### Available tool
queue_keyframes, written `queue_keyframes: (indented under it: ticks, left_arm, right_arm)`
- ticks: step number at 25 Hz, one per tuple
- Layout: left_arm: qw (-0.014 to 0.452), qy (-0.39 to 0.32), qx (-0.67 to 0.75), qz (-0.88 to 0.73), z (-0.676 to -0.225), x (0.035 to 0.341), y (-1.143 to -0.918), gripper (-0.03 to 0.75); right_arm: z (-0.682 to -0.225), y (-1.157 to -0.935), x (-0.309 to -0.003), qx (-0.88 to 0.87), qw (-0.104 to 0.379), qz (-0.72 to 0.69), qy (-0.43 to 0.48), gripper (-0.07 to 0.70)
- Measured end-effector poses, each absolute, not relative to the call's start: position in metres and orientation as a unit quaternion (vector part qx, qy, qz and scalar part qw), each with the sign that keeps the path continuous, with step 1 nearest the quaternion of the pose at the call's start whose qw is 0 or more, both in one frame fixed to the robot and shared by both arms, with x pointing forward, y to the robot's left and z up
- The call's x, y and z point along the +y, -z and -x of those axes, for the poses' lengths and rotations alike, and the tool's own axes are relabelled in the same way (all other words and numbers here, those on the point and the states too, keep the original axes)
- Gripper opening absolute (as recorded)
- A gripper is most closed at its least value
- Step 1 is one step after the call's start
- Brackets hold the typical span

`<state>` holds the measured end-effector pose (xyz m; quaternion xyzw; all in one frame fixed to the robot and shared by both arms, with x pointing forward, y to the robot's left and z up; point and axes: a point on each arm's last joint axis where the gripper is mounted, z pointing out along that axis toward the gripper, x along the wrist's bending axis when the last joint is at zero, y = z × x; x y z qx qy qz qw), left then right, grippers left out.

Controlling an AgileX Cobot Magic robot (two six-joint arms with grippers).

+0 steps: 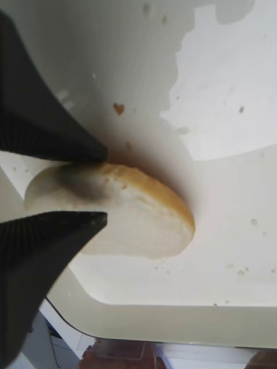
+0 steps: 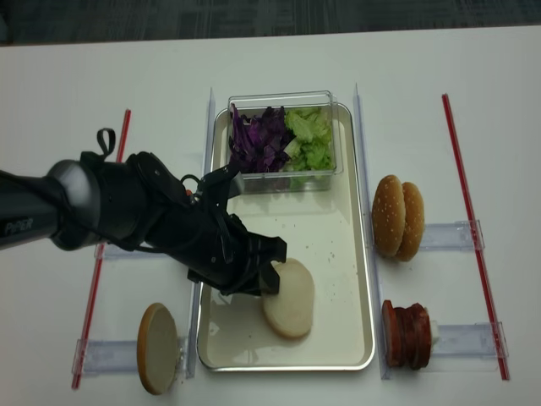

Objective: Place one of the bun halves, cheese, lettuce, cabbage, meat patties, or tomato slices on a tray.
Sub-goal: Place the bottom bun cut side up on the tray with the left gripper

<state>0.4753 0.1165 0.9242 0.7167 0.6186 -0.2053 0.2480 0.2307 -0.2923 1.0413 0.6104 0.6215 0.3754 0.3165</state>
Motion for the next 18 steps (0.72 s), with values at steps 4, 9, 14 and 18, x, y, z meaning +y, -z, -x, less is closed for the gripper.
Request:
queue_keyframes:
  ticks: [4,9,14,18]
  left_arm:
    - [0.243,0.201,0.622,-0.717,-0.477,0.120,-0.923,0.233]
    - [0.226,0.194,0.630,-0.717,-0.479,0.128,-0.922,0.255]
    - [0.215,0.191,0.631,-0.721,-0.479,0.134,-0.923,0.283]
    - [0.224,0.178,0.629,-0.723,-0.479,0.141,-0.936,0.290]
  right_arm:
    - [-0.231,-1.041,-0.292,0.621,0.316,-0.610,-0.375,0.505]
    - [-0.231,-1.041,-0.292,0.621,0.316,-0.610,-0.375,0.505]
    - [-0.231,-1.041,-0.292,0.621,0.316,-0.610,-0.375,0.505]
    - [-0.231,-1.041,-0.292,0.621,0.316,-0.610,-0.375,0.505]
